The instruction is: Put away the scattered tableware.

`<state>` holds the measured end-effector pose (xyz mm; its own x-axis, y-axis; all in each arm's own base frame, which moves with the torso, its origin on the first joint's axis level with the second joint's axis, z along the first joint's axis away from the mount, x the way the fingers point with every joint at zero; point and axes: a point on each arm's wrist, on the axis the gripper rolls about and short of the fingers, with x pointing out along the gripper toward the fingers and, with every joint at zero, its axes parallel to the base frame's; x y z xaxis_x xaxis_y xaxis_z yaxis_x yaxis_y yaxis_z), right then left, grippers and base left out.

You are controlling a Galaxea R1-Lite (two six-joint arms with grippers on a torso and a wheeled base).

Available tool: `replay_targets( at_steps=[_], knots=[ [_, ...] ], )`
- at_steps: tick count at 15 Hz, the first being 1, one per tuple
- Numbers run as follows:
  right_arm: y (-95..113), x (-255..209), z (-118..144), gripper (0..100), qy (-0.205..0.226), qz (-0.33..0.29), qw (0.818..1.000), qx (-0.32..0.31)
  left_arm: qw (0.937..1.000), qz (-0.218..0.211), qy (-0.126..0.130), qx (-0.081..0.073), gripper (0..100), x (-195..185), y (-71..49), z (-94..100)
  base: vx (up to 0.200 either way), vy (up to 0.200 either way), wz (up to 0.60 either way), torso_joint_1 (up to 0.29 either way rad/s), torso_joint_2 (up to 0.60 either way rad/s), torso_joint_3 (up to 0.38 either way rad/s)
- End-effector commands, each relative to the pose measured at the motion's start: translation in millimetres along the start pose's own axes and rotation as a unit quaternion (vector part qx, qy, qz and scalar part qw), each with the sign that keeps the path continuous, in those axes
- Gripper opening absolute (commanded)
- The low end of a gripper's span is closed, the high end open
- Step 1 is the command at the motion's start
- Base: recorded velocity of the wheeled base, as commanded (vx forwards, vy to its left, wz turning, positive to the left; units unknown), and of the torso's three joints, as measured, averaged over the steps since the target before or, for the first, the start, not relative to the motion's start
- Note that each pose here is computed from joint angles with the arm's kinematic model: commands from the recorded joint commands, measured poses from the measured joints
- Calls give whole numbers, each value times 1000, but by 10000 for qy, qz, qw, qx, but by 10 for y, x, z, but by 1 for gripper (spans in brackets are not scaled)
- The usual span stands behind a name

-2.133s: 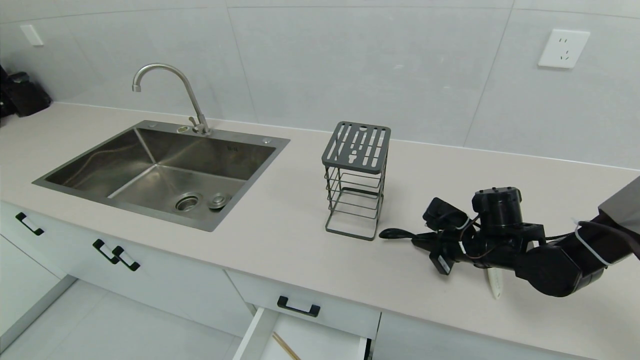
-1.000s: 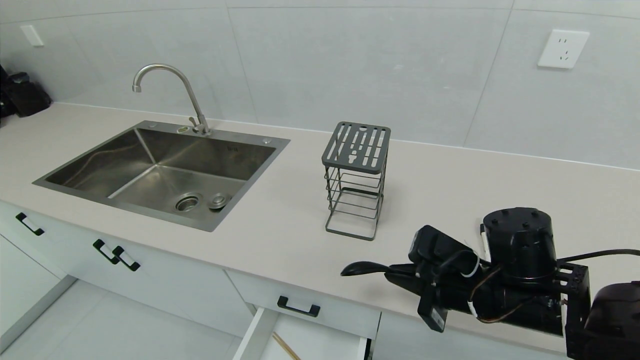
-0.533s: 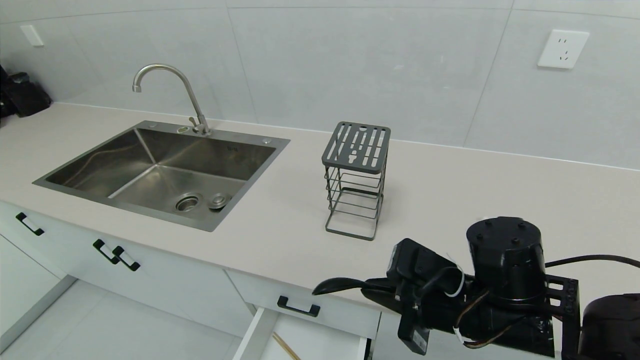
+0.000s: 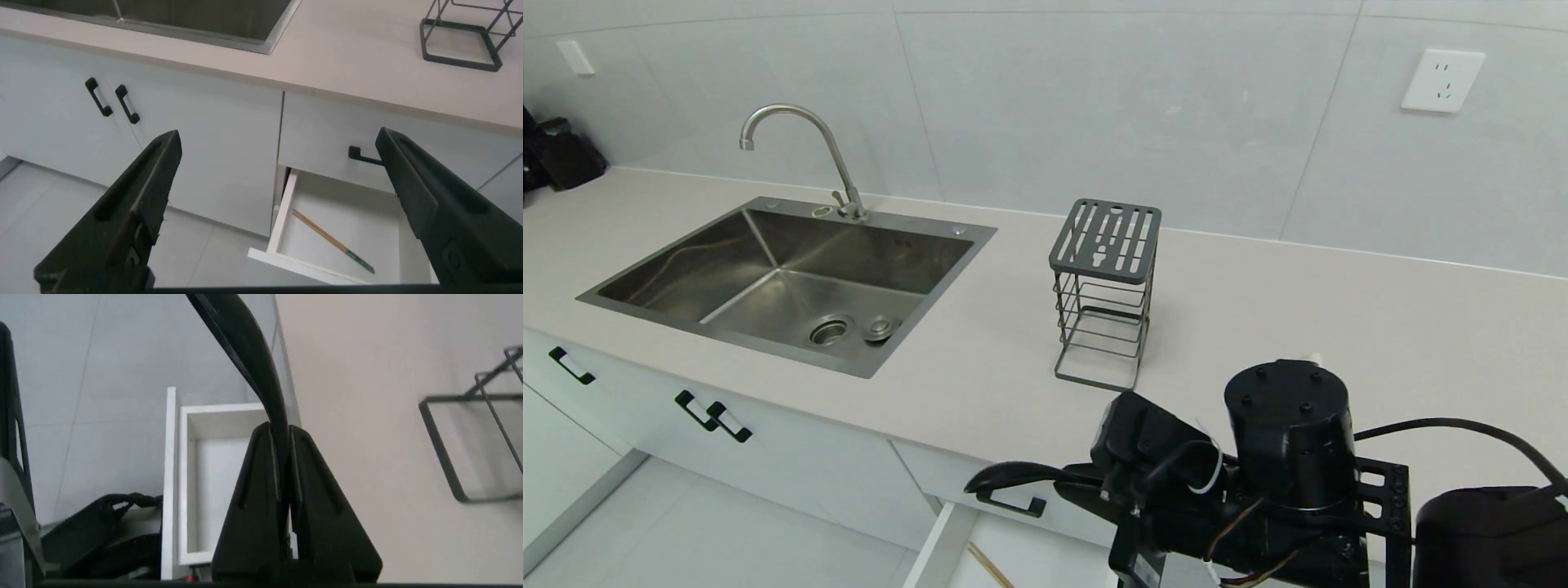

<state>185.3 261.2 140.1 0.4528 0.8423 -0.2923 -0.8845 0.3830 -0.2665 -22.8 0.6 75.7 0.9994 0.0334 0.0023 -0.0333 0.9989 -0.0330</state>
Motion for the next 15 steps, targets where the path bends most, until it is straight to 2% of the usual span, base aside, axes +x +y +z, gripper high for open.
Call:
replay_targets(
  at_steps=[1,3,5,11,15],
  knots=[
    [37,168,64,0,-94,32,9999,68,10000,9,-4,-4,100,0,0,1,0,0,0,0,0,0],
    [24,275,202,0,-292,-124,9993,213,10000,9,-4,-4,100,0,0,1,0,0,0,0,0,0],
    [35,289,195,0,-258,-130,9993,220,10000,10,4,-4,100,0,0,-1,0,0,0,0,0,0],
    [432,396,350,0,-462,448,9978,174,10000,9,-4,-4,100,0,0,1,0,0,0,0,0,0],
    [493,408,478,0,-670,460,9966,140,10000,-6,4,-4,100,0,0,-1,0,0,0,0,0,0]
  ],
)
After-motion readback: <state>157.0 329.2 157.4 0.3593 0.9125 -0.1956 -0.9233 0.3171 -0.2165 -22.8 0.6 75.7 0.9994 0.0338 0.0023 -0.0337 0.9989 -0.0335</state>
